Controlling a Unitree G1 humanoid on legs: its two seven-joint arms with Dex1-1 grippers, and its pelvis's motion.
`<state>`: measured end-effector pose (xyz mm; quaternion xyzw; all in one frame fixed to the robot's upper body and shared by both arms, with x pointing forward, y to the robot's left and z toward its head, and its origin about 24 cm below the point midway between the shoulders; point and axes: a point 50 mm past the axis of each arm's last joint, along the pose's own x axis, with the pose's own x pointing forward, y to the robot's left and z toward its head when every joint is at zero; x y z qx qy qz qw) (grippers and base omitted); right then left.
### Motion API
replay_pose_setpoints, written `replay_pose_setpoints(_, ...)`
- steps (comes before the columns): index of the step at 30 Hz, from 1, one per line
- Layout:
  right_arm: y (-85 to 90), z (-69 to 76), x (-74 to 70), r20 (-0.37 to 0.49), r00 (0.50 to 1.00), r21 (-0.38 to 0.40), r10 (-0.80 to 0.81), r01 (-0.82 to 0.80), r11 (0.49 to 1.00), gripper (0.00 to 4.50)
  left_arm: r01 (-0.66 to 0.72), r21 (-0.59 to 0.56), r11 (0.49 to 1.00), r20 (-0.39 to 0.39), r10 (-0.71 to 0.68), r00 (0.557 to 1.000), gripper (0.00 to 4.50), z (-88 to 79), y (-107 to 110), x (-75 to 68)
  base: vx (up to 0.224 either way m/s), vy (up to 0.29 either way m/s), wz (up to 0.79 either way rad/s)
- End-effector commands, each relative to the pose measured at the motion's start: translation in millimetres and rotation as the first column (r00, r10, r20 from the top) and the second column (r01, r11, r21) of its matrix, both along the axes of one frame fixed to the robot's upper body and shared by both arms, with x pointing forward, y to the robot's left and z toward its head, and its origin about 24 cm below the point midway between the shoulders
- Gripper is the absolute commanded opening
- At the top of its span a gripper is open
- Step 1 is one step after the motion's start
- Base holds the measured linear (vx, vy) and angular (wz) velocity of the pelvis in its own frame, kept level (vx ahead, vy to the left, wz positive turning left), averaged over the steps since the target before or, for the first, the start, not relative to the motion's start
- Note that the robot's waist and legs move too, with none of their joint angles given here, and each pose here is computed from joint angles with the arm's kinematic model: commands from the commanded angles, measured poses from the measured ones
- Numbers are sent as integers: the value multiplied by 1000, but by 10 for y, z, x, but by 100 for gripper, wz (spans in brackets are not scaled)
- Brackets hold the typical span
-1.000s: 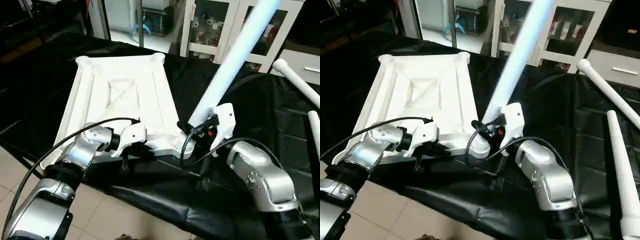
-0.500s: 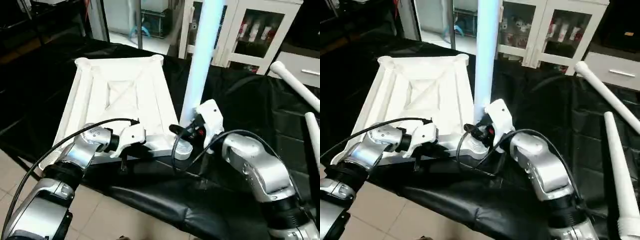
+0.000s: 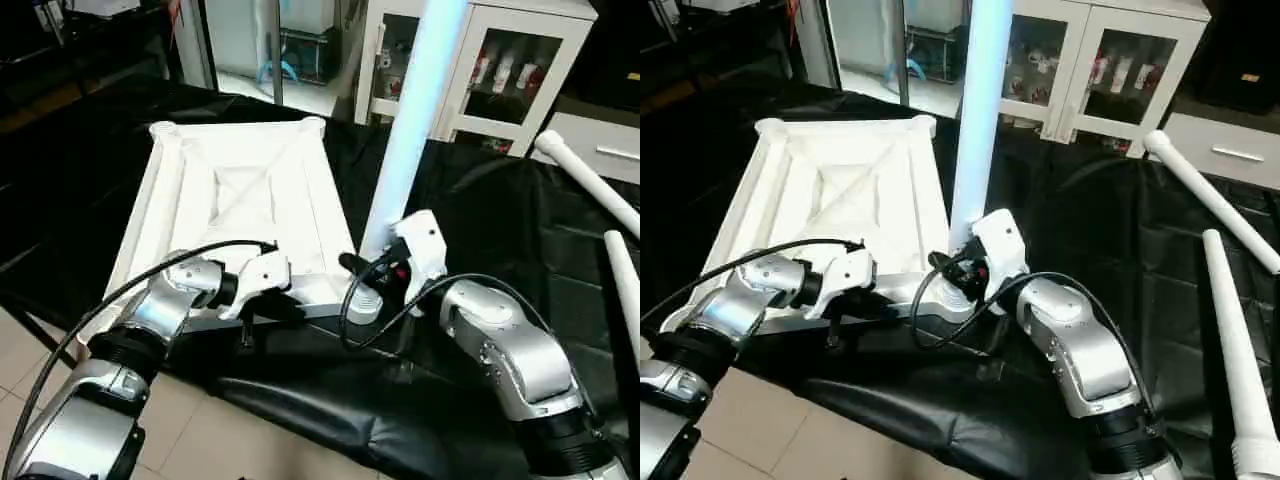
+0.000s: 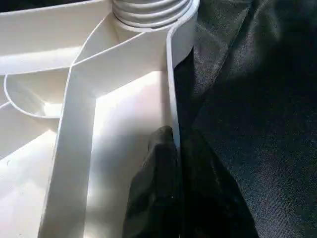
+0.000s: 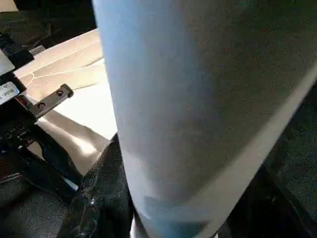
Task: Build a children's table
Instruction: Pick table leg
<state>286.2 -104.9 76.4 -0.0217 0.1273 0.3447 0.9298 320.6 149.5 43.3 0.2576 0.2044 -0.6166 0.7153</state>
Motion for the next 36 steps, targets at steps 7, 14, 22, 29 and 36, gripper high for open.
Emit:
replay_pose_setpoints(7,-312,-469,362,-123,879,-185,-461,436,881,184,-304,-141,942,-39,302,953,0,-72,-235,72,0,0,0)
replay_pose_setpoints(14,-298,-492,503,-112,798,-180,-592,569,802,184,-455,-209,866,-31,459,888,0,29,-710,155,0,0,0)
replay_pose_setpoints(22,-154,-514,651,-116,702,-185,-703,680,710,184,-676,-248,694,-53,687,725,0,83,-1269,201,6,2,0)
replay_pose_setpoints(29,-147,-527,714,-161,656,-143,-738,724,675,184,-712,-213,669,-55,719,693,0,37,-1293,162,0,0,0)
replay_pose_setpoints(36,-92,-474,760,-143,692,-100,-708,701,706,184,-721,-199,663,-52,728,684,0,8,-1237,166,0,0,0)
